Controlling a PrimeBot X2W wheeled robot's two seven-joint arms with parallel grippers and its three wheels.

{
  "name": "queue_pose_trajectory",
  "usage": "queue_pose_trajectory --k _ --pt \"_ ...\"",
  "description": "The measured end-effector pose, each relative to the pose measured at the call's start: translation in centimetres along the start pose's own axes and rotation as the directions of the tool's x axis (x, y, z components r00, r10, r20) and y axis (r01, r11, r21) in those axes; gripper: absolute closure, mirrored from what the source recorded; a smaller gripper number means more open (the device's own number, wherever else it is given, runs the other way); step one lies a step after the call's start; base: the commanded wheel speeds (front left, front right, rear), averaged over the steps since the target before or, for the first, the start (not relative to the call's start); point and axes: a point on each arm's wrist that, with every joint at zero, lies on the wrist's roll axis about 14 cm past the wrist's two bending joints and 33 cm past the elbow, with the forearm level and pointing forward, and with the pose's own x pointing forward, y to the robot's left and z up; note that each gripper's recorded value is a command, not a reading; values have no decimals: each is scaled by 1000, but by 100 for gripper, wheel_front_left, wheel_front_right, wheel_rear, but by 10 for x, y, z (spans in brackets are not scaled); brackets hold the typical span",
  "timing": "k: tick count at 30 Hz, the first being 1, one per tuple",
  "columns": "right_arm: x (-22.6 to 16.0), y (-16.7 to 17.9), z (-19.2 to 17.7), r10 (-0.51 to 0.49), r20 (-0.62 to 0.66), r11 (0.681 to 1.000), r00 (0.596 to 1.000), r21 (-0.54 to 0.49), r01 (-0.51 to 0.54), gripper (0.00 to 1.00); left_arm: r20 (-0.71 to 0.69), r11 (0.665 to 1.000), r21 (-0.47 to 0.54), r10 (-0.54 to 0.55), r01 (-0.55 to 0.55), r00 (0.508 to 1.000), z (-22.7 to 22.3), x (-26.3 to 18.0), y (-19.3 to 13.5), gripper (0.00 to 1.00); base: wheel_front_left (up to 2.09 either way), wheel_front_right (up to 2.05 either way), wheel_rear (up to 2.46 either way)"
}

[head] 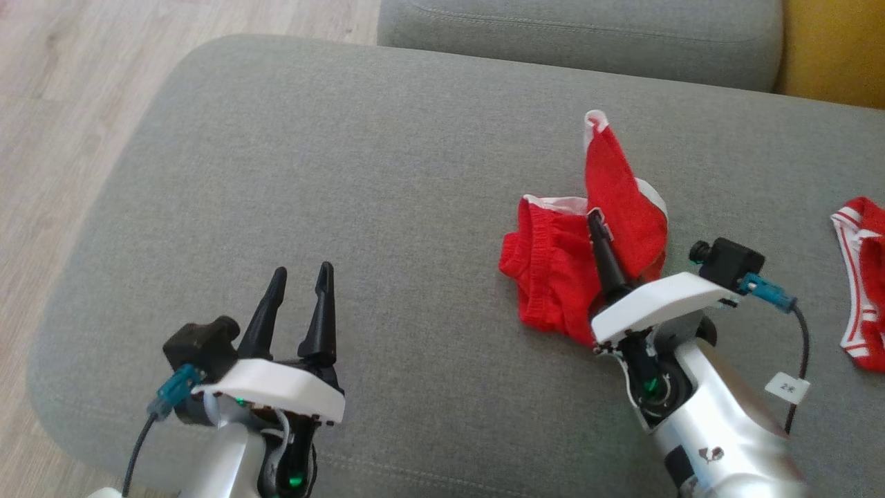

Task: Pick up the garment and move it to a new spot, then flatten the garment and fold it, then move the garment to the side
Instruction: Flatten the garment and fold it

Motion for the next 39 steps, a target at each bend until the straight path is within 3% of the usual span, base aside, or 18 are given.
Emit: queue_pose_trajectory --k 5,6,7,15,24,28,31,35,39 --pt "2 9 -22 29 -69 999 997 -19 -30 100 2 1000 2 21 -21 1000 1 -3 6 0 0 0 0" --pt "2 12 -28 37 -88 999 995 -26 -39 42 2 1000 2 26 -26 1000 1 -3 8 0 0 0 0" --pt "2 14 -33 45 -106 998 993 -34 -49 0 2 1000 3 31 -31 1000 1 -4 9 0 0 0 0" --pt "-2 26 -66 87 -209 992 974 -74 -105 0 -8 999 -5 44 -45 999 -2 -4 12 0 0 0 0" --pt "-10 4 -86 23 -274 994 961 -101 -53 0 -31 999 -7 32 -33 999 -10 -2 6 0 0 0 0" --pt "-7 0 -60 15 -181 992 983 -121 -38 0 -26 1000 -11 14 -14 1000 -9 3 1 0 0 0 0" --pt "-7 -6 -32 14 -103 977 995 -209 -36 0 -12 1000 -15 -7 7 1000 -4 6 -5 0 0 0 0" --pt "-26 -41 18 -46 16 914 999 -403 49 0 23 997 -28 -77 77 997 6 14 -27 0 0 0 0" --pt "-42 -54 54 -77 124 873 989 -471 127 0 46 991 -35 -130 132 990 13 17 -45 0 0 0 0"
